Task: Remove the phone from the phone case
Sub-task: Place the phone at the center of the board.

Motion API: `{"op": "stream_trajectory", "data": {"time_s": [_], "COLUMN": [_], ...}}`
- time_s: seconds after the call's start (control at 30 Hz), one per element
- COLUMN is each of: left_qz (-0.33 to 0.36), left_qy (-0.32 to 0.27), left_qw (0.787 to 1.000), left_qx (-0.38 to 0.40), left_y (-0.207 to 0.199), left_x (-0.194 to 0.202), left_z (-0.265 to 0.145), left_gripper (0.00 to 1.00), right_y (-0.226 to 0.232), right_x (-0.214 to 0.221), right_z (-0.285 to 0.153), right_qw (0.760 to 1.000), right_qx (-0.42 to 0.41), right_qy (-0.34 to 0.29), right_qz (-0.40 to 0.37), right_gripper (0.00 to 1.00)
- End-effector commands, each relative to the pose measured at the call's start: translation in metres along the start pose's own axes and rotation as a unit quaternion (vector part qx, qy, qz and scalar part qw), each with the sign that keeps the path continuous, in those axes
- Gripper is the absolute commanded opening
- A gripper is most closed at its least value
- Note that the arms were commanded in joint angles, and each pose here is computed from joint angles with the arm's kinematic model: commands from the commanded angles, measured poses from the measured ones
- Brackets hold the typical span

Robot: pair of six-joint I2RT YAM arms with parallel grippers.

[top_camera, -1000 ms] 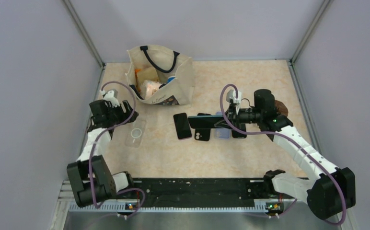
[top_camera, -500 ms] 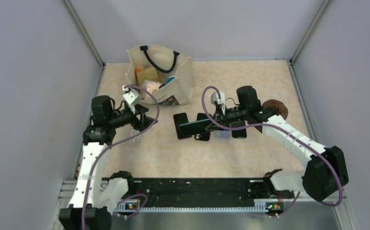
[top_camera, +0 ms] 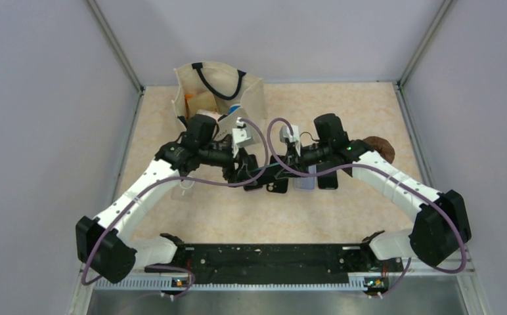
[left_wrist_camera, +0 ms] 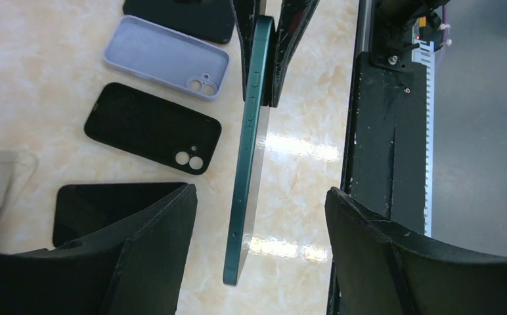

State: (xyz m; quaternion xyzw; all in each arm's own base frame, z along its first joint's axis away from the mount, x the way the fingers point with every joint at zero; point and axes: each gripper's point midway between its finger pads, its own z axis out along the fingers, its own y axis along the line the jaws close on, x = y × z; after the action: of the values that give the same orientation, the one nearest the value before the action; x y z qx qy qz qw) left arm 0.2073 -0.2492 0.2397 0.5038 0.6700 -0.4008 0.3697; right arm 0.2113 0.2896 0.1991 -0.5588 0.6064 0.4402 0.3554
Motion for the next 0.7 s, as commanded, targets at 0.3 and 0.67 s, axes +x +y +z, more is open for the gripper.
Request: {"op": "stream_trajectory", "data": {"time_s": [0.3, 0.67], "left_qz": [0.009, -0.014], "left_qy": [-0.002, 0.011], "left_qw": [1.0, 0.998], "left_qx": [0.024, 0.057], "left_y": [0.015, 0.009], "left_x": [-0.014, -0.007], "left_z": [0.041, 0.056], "left_gripper": [0.7, 0.0], "right_y": [0.014, 0.015], "right_x": [-0.034, -0.029], "right_z": [-0.005, -0.007], "right_qw": [0.997, 0.997], "right_qx": [-0.017, -0.009], "right_qy": [-0.045, -0.045], "right_qz": [-0.063, -0.061], "right_gripper": [0.0, 0.0]}}
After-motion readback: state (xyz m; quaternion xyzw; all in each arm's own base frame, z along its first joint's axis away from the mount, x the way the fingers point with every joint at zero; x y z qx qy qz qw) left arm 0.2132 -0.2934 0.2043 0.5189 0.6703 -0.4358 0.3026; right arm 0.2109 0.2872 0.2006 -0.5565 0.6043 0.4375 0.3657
